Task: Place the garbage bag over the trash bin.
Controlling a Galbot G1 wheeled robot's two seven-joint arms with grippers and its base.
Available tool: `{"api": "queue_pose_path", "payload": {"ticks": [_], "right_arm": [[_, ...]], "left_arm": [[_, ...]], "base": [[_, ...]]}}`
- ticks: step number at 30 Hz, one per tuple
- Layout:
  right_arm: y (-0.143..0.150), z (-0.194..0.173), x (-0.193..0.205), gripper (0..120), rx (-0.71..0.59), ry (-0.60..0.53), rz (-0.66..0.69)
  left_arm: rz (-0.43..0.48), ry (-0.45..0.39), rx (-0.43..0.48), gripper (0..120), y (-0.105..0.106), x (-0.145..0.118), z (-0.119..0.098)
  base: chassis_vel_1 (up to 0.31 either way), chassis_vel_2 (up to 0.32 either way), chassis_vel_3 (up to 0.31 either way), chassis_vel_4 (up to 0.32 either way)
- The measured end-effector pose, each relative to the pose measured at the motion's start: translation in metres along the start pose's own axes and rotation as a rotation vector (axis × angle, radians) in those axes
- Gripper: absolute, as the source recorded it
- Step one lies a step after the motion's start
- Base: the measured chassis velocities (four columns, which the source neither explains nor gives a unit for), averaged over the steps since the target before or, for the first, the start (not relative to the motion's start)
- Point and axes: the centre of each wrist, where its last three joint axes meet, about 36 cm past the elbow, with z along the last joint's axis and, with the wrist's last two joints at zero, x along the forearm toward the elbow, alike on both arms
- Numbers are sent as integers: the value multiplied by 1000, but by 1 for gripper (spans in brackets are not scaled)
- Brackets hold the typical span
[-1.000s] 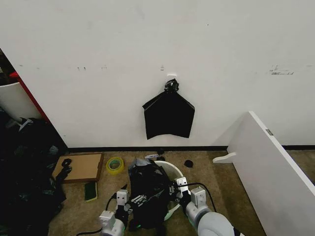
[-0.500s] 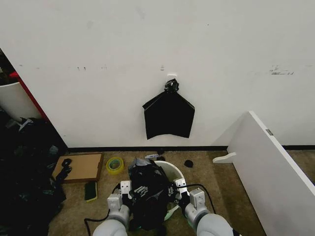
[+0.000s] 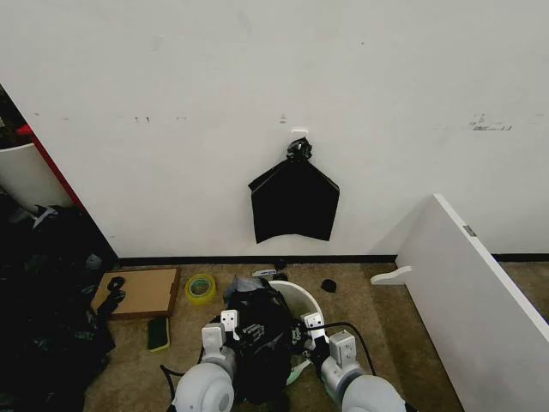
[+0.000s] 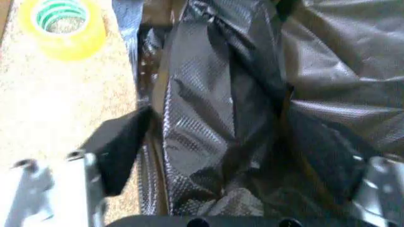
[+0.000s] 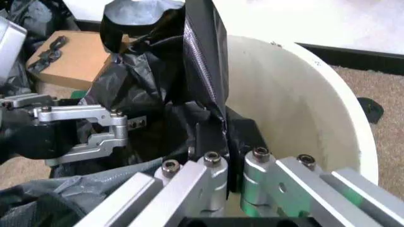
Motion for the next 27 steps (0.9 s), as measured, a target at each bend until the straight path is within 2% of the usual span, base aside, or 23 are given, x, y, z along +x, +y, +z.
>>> {"api": "queue_pose_path", "payload": {"ticks": [2, 7, 9, 10, 11, 15, 16, 20, 23, 27], "right_arm": [[1, 0, 0, 0, 0, -2, 0], [2, 1, -1, 0, 4, -5, 5], [2, 1, -1, 0, 5, -5, 6], [2, 1, -1, 0, 5, -5, 6], [3, 1, -1, 0, 7, -5, 7], [3, 3, -2, 0, 13, -3, 13], [3, 3, -2, 0, 13, -3, 13], [3, 8, -4, 0, 30, -21, 28], [3, 10, -4, 0, 35, -39, 32], [5, 15, -1, 0, 35, -145, -12]], "left_arm": [[-2, 15, 3, 75, 0, 0, -2], [-1, 73, 28, 51, 6, -2, -9], [-3, 80, 29, 50, 7, -2, -10], [-5, 86, 31, 43, 9, -2, -12], [-10, 90, 31, 43, 12, -1, -14], [-31, 93, 44, 23, 22, -1, -19], [-31, 93, 44, 23, 22, -1, -19], [-66, 83, 60, 7, 37, -1, -25], [-80, 71, 74, 4, 45, -2, -28], [-87, 41, 118, 4, 64, 0, -34]], "base": [[0, 0, 0, 0], [0, 0, 0, 0], [0, 0, 0, 0], [0, 0, 0, 0], [0, 0, 0, 0], [0, 0, 0, 0], [0, 0, 0, 0], [0, 0, 0, 0], [0, 0, 0, 0], [0, 0, 0, 0]]}}
